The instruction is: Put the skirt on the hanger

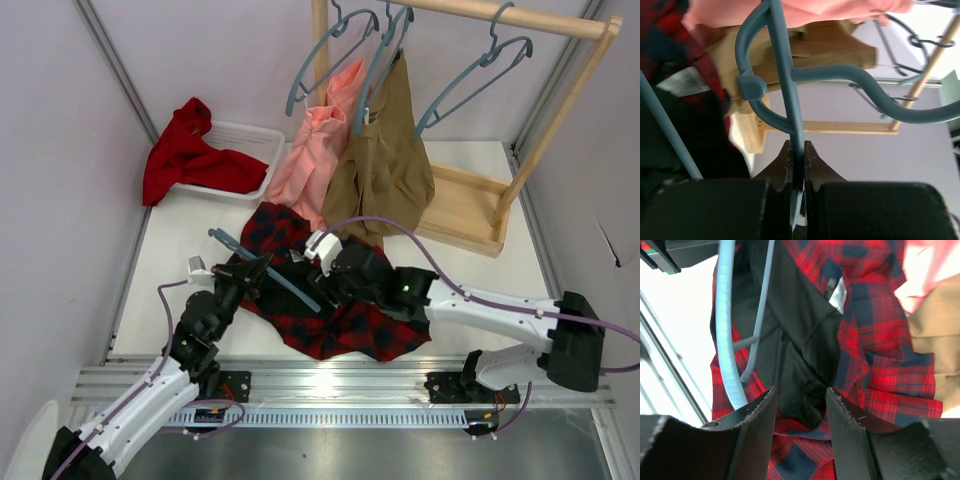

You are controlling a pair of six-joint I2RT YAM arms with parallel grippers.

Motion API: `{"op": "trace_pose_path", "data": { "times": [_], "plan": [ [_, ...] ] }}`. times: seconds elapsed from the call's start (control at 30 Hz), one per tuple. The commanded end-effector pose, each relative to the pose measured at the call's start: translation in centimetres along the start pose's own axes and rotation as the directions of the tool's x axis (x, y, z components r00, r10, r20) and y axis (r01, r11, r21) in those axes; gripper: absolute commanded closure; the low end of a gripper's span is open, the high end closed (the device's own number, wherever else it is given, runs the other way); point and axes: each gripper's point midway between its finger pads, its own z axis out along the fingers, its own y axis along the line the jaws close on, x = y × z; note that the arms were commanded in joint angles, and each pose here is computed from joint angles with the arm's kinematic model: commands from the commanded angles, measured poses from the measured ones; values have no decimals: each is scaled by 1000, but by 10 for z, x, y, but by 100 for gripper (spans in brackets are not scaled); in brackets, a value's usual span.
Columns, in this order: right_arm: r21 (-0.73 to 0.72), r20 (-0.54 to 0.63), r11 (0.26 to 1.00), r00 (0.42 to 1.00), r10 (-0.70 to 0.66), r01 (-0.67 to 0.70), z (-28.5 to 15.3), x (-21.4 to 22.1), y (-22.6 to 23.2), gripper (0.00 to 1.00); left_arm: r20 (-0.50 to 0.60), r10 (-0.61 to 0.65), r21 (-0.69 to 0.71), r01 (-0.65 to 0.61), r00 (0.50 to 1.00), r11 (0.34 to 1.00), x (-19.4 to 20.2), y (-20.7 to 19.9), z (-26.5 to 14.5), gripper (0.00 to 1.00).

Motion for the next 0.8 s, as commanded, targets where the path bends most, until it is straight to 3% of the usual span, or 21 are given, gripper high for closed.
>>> {"op": "trace_pose_path", "data": {
  "times": [0.0, 0.17, 0.3, 0.47, 0.67, 0.77],
  "plan": [
    [-47, -103, 991, 987, -126, 122, 5, 8, 1, 51, -9, 24, -64, -25, 1000, 998, -1, 30, -3, 100],
    [-138, -188, 972, 958, -217, 193, 9, 23, 11, 52, -20, 15, -87, -17, 1000, 996, 0, 46, -6, 100],
    [-92, -254, 965, 931, -261, 245, 17, 35, -1, 50, -23, 22, -73, -23, 1000, 997, 1, 43, -7, 100],
    [-146, -271, 947, 909, -317, 287, 29, 44, 7, 50, -21, 22, -106, -25, 1000, 994, -1, 60, -11, 100],
    [-125, -365, 907, 831, -419, 402, 41, 69, 0, 48, -22, 21, -116, -23, 1000, 993, -1, 65, -12, 100],
    [-99, -359, 895, 824, -439, 434, 43, 68, -3, 46, -24, 21, -120, -24, 999, 992, -1, 67, -13, 100]
  ]
}}
